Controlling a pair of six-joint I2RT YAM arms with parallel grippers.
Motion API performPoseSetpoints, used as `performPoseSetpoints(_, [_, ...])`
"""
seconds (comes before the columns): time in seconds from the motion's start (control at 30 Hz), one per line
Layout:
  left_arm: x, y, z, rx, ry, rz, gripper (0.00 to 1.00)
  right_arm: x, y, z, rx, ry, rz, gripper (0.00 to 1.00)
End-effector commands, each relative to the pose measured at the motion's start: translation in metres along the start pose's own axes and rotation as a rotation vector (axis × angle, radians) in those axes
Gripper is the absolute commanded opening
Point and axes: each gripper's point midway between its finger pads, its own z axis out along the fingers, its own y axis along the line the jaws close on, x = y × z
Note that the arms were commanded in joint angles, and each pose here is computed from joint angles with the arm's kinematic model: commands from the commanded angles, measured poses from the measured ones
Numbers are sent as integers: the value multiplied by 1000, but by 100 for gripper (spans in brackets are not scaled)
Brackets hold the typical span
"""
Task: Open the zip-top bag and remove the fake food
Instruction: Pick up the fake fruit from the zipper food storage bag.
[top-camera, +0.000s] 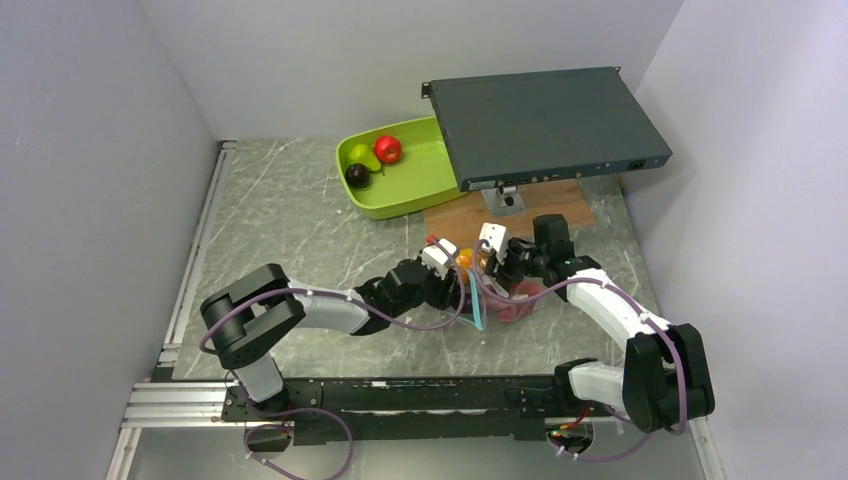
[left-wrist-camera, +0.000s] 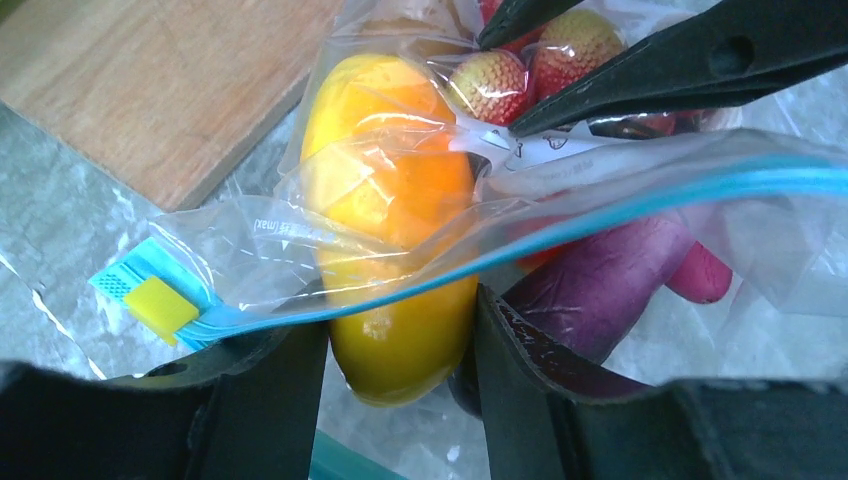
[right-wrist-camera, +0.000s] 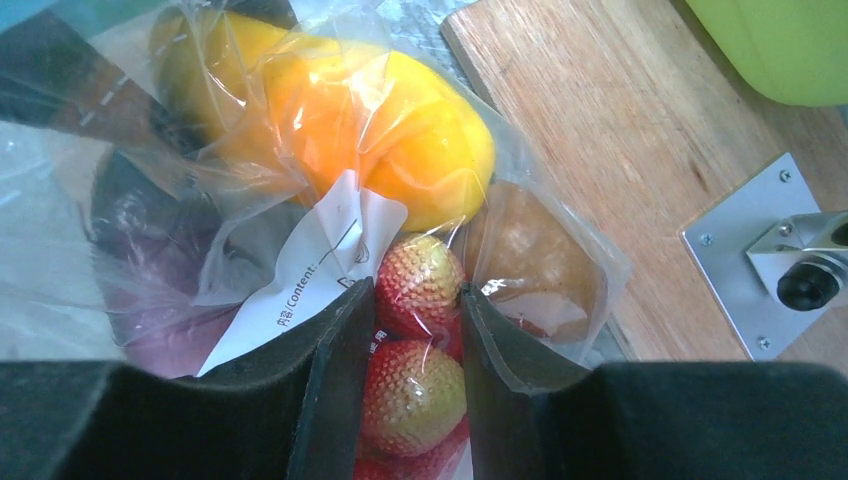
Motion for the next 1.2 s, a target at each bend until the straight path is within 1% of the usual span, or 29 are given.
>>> performPoseSetpoints(0.0, [-14, -7, -14, 77, -19, -55, 2, -3, 6, -5, -39, -11, -19, 39])
performPoseSetpoints(0.23, [-14, -5, -25, 161, 11, -169, 2, -8, 26, -6, -129, -50, -52, 40])
performPoseSetpoints(0.53, [2, -13, -40, 218, 133, -186, 2, -5, 29, -5, -136, -41, -66, 40])
performPoseSetpoints(0.93, [-12, -21, -51, 265, 198, -265, 2, -5, 35, -3, -158, -38, -84, 41])
performPoseSetpoints(1.17, [-17, -18, -61, 283, 212, -286, 3, -3, 37, -2, -169, -33, -98, 42])
